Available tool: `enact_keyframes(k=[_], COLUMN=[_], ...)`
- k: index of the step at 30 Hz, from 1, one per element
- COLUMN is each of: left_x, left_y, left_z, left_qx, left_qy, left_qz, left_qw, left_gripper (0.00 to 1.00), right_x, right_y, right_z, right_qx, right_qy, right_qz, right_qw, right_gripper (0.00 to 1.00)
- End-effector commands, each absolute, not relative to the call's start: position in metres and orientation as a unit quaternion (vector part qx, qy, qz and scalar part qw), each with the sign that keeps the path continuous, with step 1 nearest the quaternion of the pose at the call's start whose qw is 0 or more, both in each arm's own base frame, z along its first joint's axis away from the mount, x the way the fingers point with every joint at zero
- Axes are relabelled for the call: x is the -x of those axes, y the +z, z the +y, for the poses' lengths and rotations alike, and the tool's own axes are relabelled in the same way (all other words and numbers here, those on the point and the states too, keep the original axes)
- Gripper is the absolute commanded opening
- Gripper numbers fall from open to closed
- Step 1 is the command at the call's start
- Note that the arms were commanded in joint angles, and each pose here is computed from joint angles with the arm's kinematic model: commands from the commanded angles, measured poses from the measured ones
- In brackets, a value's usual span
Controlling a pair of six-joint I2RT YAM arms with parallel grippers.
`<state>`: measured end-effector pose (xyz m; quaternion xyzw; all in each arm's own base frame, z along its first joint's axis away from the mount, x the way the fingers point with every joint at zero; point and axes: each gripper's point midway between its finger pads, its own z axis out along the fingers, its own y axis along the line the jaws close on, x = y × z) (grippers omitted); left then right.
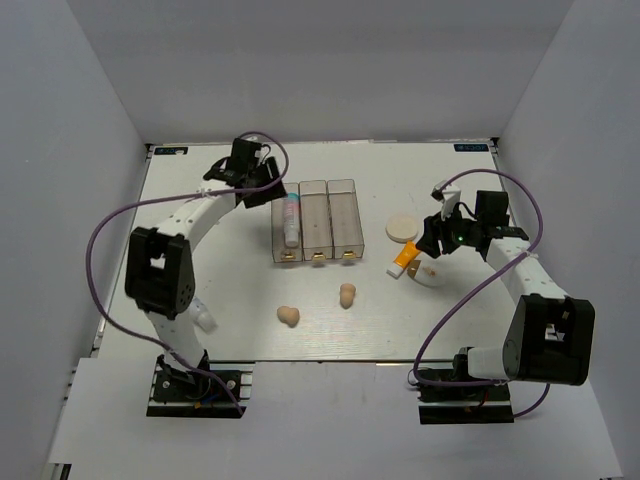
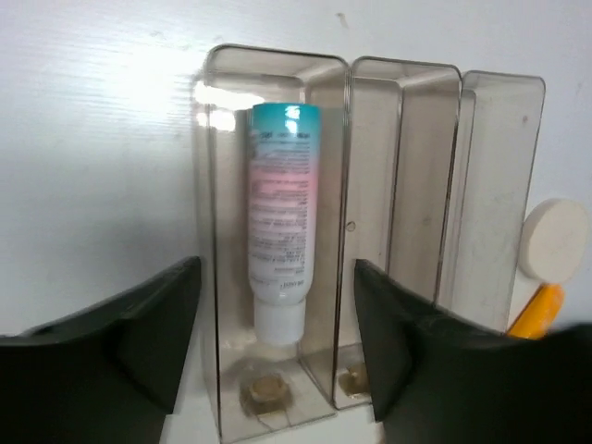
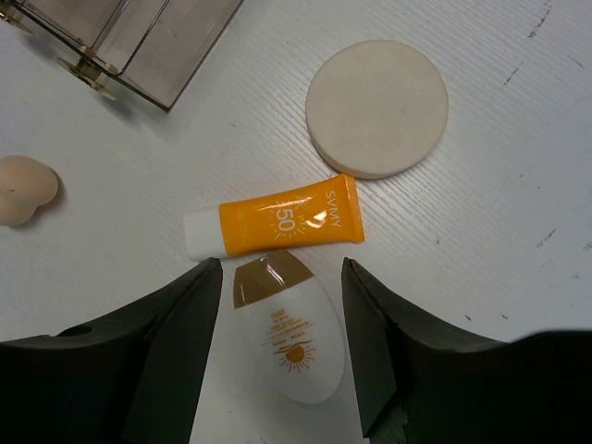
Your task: Organize the makeup
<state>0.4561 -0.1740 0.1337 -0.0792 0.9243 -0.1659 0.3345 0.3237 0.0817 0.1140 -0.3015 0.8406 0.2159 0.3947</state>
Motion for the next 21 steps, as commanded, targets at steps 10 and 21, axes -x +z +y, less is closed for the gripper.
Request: enact_keyframes(k=[10,21], left_x=[-0.246,-0.192], left_y=[0.137,0.083], left_z=[0.005,0.041], left_qx=[0.444,0.482], left_qy=[0.121,0.185], left_qz=[0.857,0.841], left_qw=[0.233,0.160], left_gripper=[0.83,0.98], right_x=[-0.319,-0.314], right_y=[0.113,0.105], right_z=[0.092,0.093], right_qx=[0.317,0.320], right_qy=[0.242,0.243], right_qz=[0.819,0.817], right_qw=[0.412,0.414], right_gripper=[0.61,0.62])
